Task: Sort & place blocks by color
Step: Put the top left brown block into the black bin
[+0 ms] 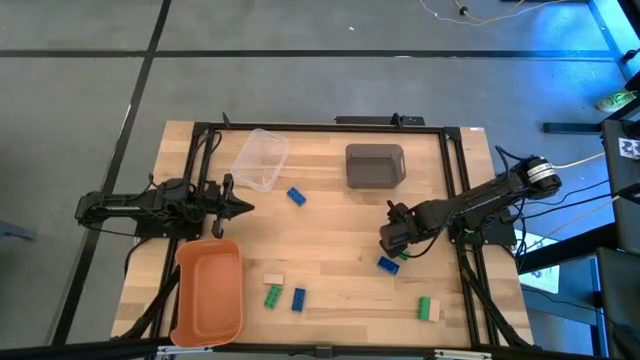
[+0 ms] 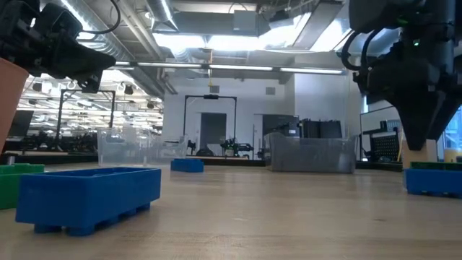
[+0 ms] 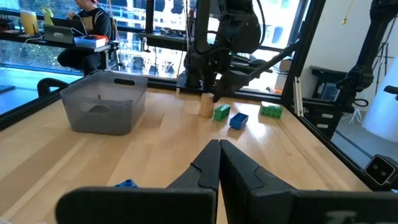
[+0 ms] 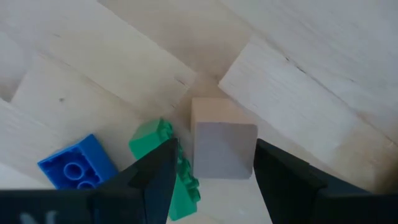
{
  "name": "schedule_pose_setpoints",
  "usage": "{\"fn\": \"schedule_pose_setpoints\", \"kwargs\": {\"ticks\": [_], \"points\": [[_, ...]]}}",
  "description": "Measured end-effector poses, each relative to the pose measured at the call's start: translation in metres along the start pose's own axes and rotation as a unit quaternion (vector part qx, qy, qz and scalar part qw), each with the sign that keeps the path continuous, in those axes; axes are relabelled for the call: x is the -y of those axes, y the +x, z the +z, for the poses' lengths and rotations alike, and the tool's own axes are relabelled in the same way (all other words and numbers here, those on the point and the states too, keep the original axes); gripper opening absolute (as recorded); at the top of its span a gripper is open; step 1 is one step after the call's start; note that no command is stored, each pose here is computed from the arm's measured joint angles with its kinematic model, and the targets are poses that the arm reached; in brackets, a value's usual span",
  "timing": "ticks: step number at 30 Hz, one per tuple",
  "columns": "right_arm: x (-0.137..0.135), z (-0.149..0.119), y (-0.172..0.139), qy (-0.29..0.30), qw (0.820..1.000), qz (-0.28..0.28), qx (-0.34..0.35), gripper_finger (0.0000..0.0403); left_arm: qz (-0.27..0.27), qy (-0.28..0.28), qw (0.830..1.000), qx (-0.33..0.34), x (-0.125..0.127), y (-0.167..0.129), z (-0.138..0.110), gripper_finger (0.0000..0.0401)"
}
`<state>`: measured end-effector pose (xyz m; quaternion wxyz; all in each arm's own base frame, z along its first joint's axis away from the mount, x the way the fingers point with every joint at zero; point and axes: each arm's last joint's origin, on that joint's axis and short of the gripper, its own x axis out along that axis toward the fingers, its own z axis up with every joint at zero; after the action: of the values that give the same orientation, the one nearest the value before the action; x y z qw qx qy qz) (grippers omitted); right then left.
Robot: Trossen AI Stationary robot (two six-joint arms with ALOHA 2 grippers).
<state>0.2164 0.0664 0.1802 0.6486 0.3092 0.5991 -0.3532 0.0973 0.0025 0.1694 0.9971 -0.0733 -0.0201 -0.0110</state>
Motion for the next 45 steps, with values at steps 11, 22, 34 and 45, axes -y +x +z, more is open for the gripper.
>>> {"fn": "schedule_pose_setpoints", "kwargs": {"ticks": [11,22,34,45], "points": [[-0.007,0.0,0.011,-0.002,1.0,-0.006,-0.028,0.0205,0.0,0.0,1.0,0.0,0.0,0.0,0.0,0.0],[-0.005,-0.001,0.007,-0.004,0.999,-0.003,-0.034,0.0129,0.0,0.0,1.0,0.0,0.0,0.0,0.0,0.0],[-0.011,0.026,-0.107,-0.031,0.974,0.136,0.18,0.0129,0.0,0.0,1.0,0.0,0.0,0.0,0.0,0.0],[0.015,0.1,-0.165,-0.048,0.942,0.123,0.307,0.0129,0.0,0.0,1.0,0.0,0.0,0.0,0.0,0.0]]}}
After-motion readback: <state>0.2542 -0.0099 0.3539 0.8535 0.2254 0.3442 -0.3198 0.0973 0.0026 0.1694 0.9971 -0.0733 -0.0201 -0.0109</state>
